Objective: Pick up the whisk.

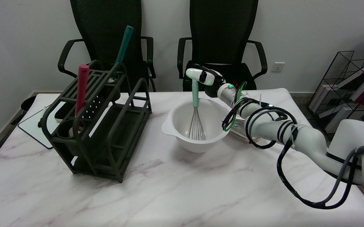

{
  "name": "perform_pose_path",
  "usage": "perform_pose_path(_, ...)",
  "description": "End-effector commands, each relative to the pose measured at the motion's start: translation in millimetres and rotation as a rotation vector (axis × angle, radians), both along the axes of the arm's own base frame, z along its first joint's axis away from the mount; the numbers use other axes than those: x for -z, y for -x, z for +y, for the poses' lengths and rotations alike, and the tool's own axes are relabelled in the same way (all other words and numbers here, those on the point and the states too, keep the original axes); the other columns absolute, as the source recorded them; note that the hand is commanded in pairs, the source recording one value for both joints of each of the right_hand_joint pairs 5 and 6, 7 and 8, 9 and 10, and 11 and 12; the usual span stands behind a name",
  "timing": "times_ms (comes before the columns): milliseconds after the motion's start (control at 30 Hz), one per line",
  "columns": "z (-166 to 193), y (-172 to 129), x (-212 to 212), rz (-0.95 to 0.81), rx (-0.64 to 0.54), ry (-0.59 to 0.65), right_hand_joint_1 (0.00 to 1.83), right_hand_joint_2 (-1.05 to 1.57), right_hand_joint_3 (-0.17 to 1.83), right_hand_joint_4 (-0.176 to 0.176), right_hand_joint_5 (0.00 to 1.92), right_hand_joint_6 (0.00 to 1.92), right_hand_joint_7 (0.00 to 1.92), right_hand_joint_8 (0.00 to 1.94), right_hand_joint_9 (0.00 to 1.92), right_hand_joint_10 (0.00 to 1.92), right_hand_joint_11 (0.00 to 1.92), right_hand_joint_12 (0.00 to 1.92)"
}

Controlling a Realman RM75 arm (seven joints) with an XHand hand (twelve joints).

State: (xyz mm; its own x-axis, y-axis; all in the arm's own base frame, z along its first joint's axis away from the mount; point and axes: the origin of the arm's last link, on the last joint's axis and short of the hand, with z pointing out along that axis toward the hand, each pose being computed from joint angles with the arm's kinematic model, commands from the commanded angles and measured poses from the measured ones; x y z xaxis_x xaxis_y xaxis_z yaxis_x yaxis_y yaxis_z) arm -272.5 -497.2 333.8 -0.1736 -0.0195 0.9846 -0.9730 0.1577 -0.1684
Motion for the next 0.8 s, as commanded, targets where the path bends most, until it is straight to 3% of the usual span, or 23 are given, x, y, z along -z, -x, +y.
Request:
perform_pose_path(33,0.1,5.4,12.9,-0.013,0.015,-0.019,1.11,-0.24,1.18,0.000,0.10,0.10,0.46,0.46,0.43,0.43,0.46,0.46)
perform_pose_path(233,-0.3,3.8,13.2,-0.011,0.009,-0.022,1.11,-0.23,1.17,0.000,0.09,0.09,0.47,0.47,0.44,0.44,0.49,0.49)
perform_pose_path(433,-0.8,1.7,11.1,-0.010,0.002,-0.018,1.11,-0.21,1.16,0.000,0.10,0.10,0.48,0.48,0.48,0.48,0.64,0.64)
perform_pose_path(633,-2.1,-1.4,10.9,-0.012,-0.005,-0.018,1.12,-0.18,1.16,0.000,0.10,0.10,0.49,0.49,0.59,0.59,1.01,1.01)
perform_pose_path(800,-2.3,-4.5,12.9,-0.018,-0.013,-0.025,1.12,-0.15,1.15,0.000,0.10,0.10,0.51,0.51,0.70,0.70,1.17,1.17)
